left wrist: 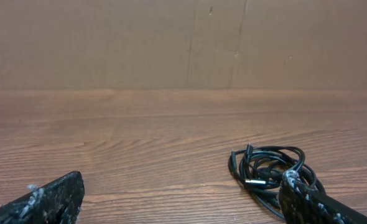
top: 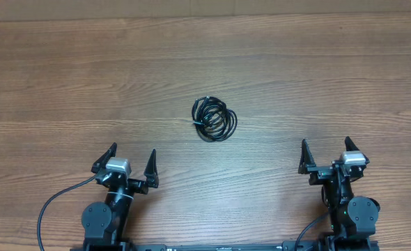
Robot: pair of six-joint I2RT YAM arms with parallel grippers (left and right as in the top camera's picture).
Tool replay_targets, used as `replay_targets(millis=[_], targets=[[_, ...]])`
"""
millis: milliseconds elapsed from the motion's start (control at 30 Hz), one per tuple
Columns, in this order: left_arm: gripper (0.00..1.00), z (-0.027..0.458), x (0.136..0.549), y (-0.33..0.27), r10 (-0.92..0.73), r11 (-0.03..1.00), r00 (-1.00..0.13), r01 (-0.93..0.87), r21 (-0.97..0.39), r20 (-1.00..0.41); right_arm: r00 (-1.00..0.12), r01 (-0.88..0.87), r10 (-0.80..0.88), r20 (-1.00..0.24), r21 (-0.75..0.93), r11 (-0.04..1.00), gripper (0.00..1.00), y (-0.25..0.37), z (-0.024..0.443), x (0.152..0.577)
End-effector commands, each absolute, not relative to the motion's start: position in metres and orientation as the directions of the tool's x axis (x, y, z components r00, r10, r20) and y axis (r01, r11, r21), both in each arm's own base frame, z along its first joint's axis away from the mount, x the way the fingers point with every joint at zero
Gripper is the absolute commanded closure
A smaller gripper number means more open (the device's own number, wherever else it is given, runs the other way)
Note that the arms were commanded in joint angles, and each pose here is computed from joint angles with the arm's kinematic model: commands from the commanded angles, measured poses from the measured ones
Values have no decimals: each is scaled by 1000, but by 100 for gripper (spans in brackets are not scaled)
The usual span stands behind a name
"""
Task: Untangle cables
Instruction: 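Raise the left gripper and move it toward the black cable bundle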
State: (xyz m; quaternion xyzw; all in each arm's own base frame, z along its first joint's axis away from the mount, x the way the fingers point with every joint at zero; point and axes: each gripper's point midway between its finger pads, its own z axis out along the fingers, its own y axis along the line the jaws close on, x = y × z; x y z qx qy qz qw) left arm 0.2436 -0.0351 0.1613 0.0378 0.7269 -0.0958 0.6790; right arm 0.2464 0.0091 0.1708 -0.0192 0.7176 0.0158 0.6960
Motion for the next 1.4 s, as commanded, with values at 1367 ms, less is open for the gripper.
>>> replay_targets(millis=[1367], targets=[[0,265,229,-27,-294,944,258,228,-238,-920,-23,-71,-7,-1000,-6,997,0,15,170,246]])
